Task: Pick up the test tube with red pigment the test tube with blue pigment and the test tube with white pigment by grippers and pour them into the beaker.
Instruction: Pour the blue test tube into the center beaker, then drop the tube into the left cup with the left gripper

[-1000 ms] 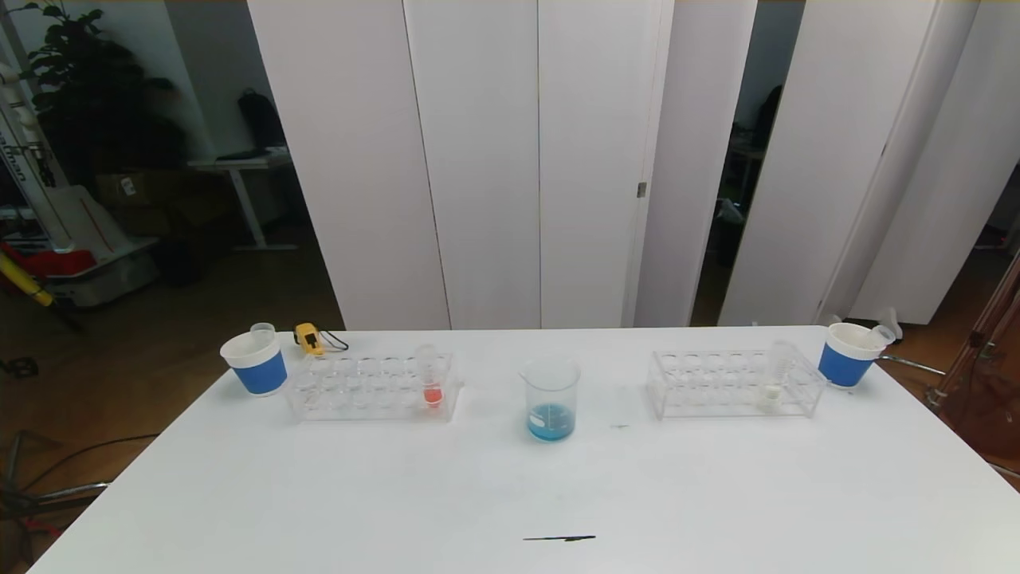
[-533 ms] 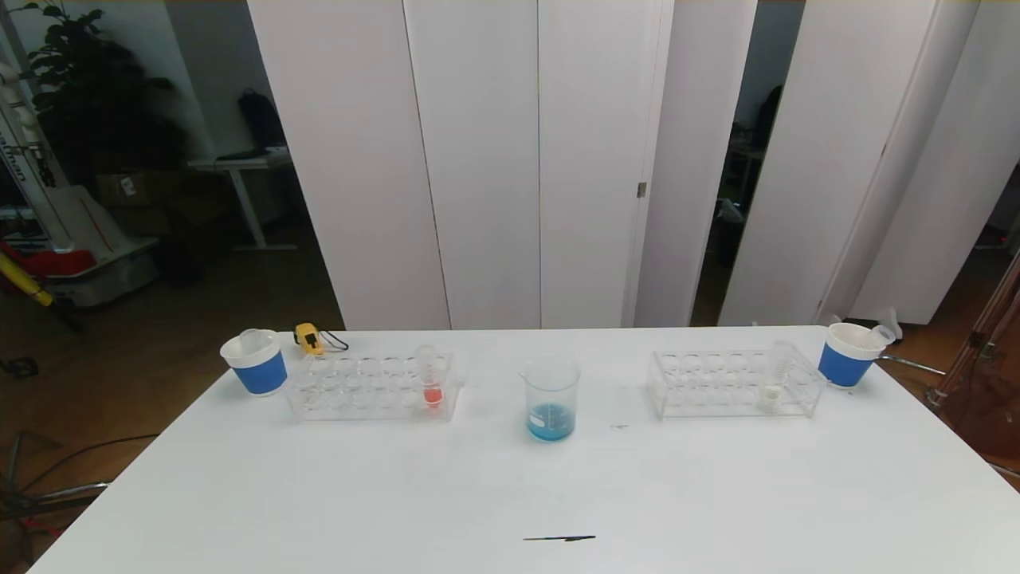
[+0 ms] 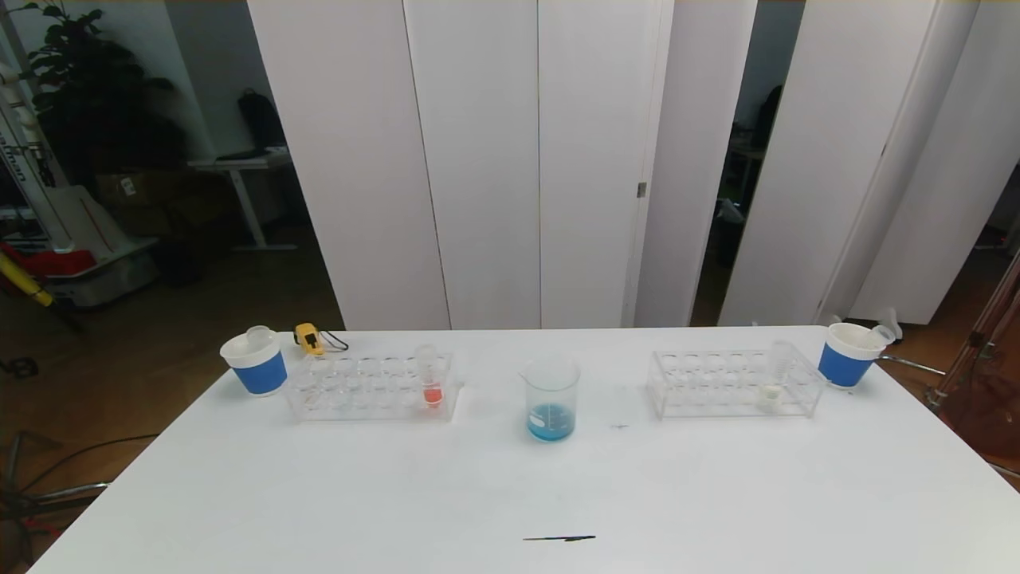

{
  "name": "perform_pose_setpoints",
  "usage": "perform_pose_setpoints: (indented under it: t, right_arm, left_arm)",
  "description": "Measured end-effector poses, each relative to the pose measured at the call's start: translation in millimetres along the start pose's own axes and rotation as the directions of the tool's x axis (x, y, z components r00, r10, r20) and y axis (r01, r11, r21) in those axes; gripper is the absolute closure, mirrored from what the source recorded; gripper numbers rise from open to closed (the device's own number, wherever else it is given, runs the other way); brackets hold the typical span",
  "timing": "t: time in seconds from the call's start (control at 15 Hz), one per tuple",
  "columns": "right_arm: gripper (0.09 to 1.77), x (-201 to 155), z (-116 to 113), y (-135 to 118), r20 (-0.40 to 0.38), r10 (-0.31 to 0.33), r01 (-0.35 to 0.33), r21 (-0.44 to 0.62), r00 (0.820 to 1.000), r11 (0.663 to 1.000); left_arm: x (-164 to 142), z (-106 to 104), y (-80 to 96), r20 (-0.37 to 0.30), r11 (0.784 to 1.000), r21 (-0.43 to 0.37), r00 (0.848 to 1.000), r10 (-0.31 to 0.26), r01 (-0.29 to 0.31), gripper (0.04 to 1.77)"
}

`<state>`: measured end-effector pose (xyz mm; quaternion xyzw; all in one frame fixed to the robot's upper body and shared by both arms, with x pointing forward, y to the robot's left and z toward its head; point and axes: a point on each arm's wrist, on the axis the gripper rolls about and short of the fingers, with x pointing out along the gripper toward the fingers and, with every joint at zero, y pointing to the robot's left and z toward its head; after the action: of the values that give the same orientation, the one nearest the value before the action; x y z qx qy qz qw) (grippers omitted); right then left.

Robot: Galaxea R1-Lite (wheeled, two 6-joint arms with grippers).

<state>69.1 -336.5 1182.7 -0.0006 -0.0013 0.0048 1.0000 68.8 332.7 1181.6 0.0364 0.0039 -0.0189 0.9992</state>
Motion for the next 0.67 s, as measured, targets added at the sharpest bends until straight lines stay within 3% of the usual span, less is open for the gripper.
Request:
perform_pose_setpoints:
  t: [0.47,0.67]
  right_arm:
    - [0.11,0.0,0.0,0.0,0.0,0.0,0.0,0.0,1.0,1.0]
    - [0.11,0.0,0.0,0.0,0.0,0.0,0.0,0.0,1.0,1.0]
  left_arm:
    - [0.1,0.4,0.0,0.003,1.0,-0.003,1.0,0.001,-0.001,0.06]
    - [-0.3,5.6,0.4,0.044,1.0,0.006,0.999,0.004,-0.005,0.06]
